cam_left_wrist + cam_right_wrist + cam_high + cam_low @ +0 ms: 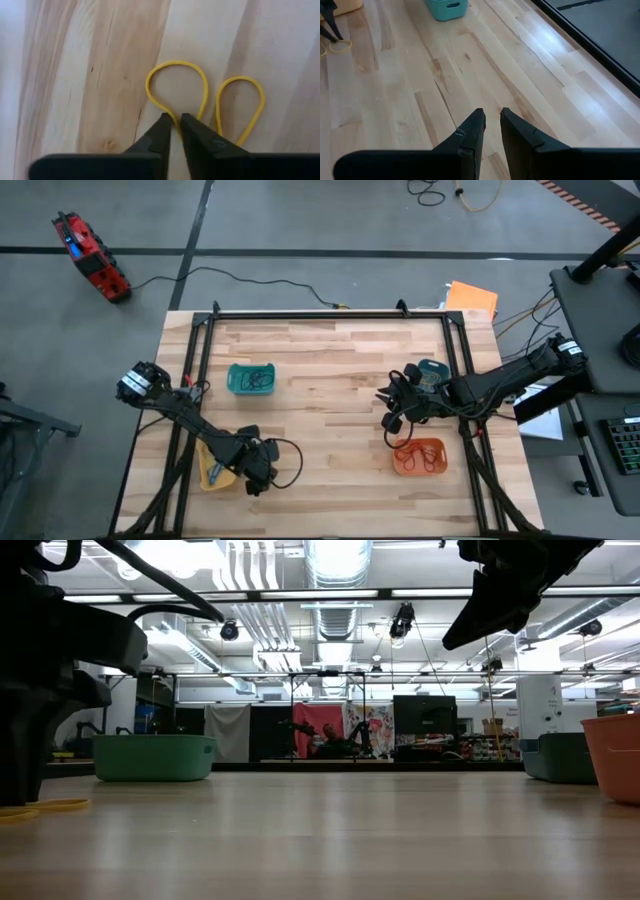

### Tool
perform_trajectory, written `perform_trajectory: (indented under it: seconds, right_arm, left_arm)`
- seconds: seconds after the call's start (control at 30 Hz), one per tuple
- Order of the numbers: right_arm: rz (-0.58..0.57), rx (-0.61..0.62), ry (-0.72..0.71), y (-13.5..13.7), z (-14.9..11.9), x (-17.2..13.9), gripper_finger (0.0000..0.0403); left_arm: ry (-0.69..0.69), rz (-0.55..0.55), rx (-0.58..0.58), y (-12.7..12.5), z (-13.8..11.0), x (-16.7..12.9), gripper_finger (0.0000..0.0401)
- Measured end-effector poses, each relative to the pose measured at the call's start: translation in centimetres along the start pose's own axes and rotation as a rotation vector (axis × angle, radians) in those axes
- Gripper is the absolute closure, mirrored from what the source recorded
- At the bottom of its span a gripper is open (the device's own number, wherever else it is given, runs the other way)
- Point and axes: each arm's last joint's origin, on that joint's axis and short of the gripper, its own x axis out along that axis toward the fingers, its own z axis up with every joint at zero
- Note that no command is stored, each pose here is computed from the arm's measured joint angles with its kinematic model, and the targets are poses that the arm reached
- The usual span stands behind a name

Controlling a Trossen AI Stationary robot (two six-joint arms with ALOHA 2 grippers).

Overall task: Sort rubber bands into baskets
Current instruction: Put the yellow rubber band into the blue bin

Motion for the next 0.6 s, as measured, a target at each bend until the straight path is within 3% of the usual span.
perform_trajectory:
  seconds: [0.1, 0.33, 0.6]
  right_arm:
    - [0.000, 0.000, 0.000, 0.0, 0.0, 0.0, 0.0346]
    - [0.000, -0.001, 0.001, 0.0, 0.0, 0.0, 0.0346]
    - [0.002, 0.002, -0.004, 0.0, -0.1, 0.1, 0.0346]
  left_arm:
    - [0.000, 0.001, 0.006, 0.0, 0.0, 0.0, 0.0395]
    - [-0.015, 0.014, 0.034, -0.2, 0.3, -0.2, 0.0401]
    - [-0.166, 0.059, 0.095, -0.7, 1.6, -1.9, 0.0401]
